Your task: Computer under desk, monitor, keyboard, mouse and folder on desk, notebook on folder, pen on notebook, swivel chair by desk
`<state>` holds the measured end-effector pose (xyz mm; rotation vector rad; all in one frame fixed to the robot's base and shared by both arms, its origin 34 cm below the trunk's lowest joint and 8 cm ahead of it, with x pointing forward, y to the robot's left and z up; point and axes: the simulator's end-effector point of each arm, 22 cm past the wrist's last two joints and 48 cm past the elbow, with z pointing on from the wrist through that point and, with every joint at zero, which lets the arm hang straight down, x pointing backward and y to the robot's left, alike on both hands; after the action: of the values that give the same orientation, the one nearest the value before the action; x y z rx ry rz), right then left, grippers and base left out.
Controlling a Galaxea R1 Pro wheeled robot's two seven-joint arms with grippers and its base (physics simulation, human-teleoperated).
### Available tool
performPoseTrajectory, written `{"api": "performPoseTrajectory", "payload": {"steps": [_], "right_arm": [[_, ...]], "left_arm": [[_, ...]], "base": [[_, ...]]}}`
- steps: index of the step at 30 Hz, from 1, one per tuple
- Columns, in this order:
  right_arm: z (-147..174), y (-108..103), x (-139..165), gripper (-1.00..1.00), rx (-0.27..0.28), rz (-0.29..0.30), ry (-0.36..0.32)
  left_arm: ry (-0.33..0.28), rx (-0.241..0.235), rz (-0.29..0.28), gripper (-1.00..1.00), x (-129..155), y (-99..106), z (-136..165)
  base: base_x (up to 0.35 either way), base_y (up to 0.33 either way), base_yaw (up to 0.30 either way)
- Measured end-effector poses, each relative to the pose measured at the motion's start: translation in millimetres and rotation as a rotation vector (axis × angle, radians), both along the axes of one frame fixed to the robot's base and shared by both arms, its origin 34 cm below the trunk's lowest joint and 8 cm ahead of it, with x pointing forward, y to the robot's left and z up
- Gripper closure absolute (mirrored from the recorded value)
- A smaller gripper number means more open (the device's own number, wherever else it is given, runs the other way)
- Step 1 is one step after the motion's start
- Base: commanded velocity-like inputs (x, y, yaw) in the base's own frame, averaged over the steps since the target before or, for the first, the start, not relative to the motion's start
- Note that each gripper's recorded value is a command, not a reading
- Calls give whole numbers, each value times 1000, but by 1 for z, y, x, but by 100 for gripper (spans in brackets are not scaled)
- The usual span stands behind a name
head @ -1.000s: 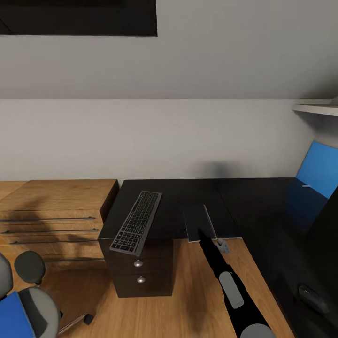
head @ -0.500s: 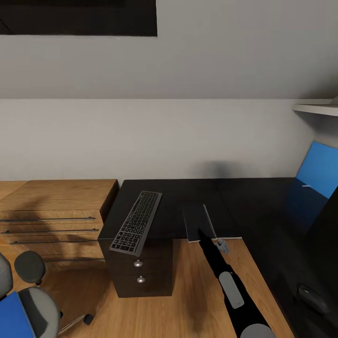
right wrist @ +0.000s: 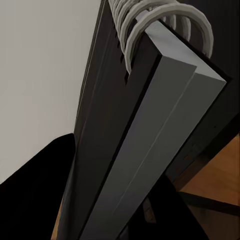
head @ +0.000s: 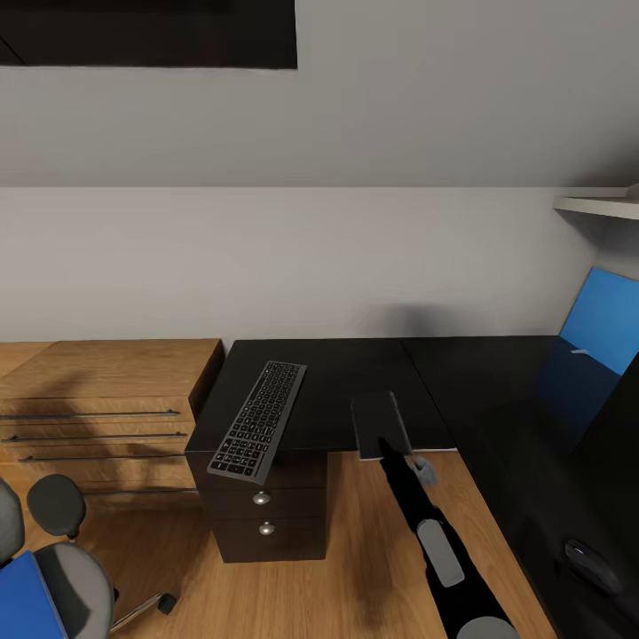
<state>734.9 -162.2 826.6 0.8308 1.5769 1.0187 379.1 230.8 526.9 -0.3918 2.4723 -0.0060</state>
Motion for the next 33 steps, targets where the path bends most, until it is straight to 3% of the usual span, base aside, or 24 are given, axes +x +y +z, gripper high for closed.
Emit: {"api": "performPoseTrajectory", "payload": {"steps": [8,15,18,24,33], "right_arm": [[-31,-22,-15,100,-24,-6,54],[-35,-26,-17,100,-31,-7,62],[-39,-15,-21,100,-21,12,73],[-44,-14,-22,100,-17,11,87],[-57,-9,-29,100,-14,20,121]], "left_arm": [[35,-3,-8,-100,-17,-3,-7],[57,-4,-10,-100,-27,-3,-11],[68,-11,-9,-100,-32,-11,-12],[68,-13,-8,-100,-32,-12,-12],[65,-3,-15,-100,-31,-3,-12]], "base": [[0,0,0],[0,0,0],[0,0,0],[0,0,0],[29,0,0]]}}
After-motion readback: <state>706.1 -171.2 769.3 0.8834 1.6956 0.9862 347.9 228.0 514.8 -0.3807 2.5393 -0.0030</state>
